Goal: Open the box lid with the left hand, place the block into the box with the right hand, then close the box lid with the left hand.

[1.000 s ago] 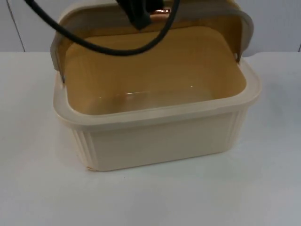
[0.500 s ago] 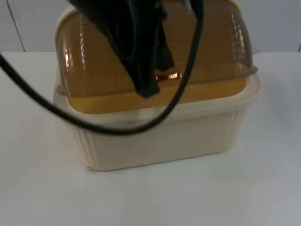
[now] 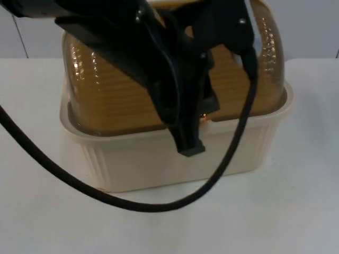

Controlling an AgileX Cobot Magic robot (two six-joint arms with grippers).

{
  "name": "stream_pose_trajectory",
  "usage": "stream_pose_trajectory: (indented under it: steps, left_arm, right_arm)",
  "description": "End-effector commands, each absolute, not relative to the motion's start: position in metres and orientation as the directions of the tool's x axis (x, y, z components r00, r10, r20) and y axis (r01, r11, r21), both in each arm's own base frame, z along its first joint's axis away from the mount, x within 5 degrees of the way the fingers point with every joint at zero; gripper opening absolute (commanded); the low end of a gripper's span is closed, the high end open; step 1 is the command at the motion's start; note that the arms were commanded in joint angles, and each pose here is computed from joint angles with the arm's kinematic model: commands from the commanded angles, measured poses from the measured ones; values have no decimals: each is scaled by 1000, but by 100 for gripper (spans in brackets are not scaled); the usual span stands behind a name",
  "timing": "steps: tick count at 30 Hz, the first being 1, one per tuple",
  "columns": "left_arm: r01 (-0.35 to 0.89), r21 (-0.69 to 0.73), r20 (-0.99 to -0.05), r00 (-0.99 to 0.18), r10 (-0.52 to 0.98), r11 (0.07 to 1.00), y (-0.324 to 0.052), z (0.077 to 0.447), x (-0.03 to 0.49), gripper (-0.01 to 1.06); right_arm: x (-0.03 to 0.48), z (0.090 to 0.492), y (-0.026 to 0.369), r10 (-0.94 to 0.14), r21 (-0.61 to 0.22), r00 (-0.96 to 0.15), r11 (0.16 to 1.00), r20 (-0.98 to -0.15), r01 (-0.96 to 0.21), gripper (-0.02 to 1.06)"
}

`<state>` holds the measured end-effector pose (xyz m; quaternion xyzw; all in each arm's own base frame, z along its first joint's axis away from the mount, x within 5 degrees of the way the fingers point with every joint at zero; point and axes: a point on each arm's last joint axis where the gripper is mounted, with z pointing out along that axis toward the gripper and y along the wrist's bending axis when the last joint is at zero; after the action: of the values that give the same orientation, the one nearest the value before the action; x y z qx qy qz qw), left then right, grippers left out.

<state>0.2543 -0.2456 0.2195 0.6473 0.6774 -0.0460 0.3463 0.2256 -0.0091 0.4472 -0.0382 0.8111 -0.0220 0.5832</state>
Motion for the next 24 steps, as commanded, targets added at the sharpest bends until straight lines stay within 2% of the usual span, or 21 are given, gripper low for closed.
stream_pose_trajectory:
  steps: [1, 7, 10, 11, 13, 16, 17, 18, 20, 21, 23, 24]
  left_arm:
    - [908, 367, -573, 51, 818, 201, -250, 223, 250, 1]
    - [858, 402, -695, 58, 717, 320, -246, 265, 244, 1]
    - [798, 450, -769, 116, 629, 402, -235, 306, 235, 1]
    - [798, 450, -769, 116, 629, 402, -235, 306, 235, 1]
    - [733, 486, -817, 187, 546, 476, -220, 344, 223, 1]
    - [632, 512, -847, 262, 462, 582, -198, 379, 216, 1]
    - [593, 499, -864, 276, 422, 632, -187, 393, 214, 1]
    - [593, 499, -864, 276, 422, 632, -187, 393, 214, 1]
    - [500, 390, -921, 235, 312, 774, -151, 421, 220, 1]
    - [488, 370, -928, 228, 294, 790, -145, 426, 221, 1]
    - [395, 264, -962, 167, 214, 880, -110, 439, 234, 1]
    - [395, 264, -962, 167, 214, 880, -110, 439, 234, 1]
  right_arm:
    - [220, 449, -8, -87, -79, -309, 996, -947, -39, 105]
    - [215, 453, -8, -88, -81, -289, 996, -953, -37, 105]
    - [215, 453, -8, -88, -81, -289, 996, -953, -37, 105]
    - [215, 453, -8, -88, -81, -289, 996, -953, -37, 105]
    - [215, 453, -8, -82, -75, -287, 997, -954, -36, 105]
    - [215, 453, -8, -77, -69, -287, 997, -955, -35, 105]
    - [215, 453, -8, -77, -69, -287, 997, -955, -35, 105]
    - [215, 453, -8, -77, -69, -287, 997, -955, -35, 105]
    - [215, 453, -7, -62, -53, -286, 998, -956, -40, 105]
    - [215, 453, -7, -59, -50, -285, 998, -957, -41, 105]
    - [215, 454, -6, -56, -47, -283, 998, -957, -41, 105]
    - [215, 454, -6, -56, -47, -283, 998, -957, -41, 105]
